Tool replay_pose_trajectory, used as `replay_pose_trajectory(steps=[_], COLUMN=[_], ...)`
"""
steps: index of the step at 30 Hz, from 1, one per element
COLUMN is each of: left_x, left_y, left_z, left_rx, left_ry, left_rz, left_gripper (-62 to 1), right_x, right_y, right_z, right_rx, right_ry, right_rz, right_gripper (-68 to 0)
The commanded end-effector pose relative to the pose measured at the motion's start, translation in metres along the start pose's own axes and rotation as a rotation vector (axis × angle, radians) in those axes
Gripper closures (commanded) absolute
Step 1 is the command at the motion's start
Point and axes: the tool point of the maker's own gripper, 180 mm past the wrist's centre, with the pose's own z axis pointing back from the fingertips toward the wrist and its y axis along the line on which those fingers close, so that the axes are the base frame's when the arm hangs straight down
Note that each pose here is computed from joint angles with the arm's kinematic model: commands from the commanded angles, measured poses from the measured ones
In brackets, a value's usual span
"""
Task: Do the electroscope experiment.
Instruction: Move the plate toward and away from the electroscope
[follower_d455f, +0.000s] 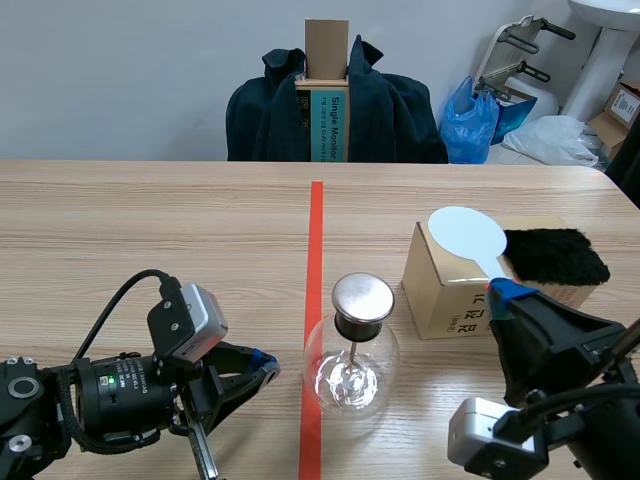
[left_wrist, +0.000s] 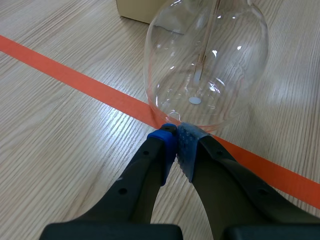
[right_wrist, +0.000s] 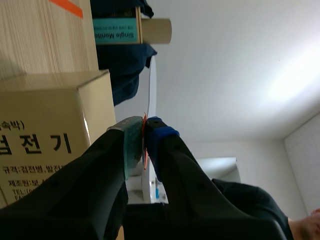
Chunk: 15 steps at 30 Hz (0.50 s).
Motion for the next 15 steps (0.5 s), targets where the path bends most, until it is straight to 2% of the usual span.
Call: replay_pose_trajectory(steps=[1, 3, 6, 15], left_x=[0.012, 0.012, 0.012, 0.012], left_y=[0.001, 0.001, 0.001, 0.001], left_z=[0.000, 0.000, 0.000, 0.000], left_rx=[0.000, 0.000, 0.000, 0.000], left_ry=[-0.038, -0.038, -0.038, -0.038], left_rz=[-0.006, -0.006, -0.006, -0.006], left_gripper=[-1.7, -1.7, -1.7, -1.7], right_x=[-0.010, -0.013, -0.010, 0.031], right_y=[-0.014, -0.014, -0.014, -0.013], right_z=[-0.004, -0.004, -0.004, -0.001], right_rx=[-0.040, -0.040, -0.039, -0.037], right_ry=[0.020, 0.038, 0.021, -0.205], right_rz=[0.025, 0.025, 0.026, 0.030], right_gripper=[-0.9, -0.8, -0.9, -0.9])
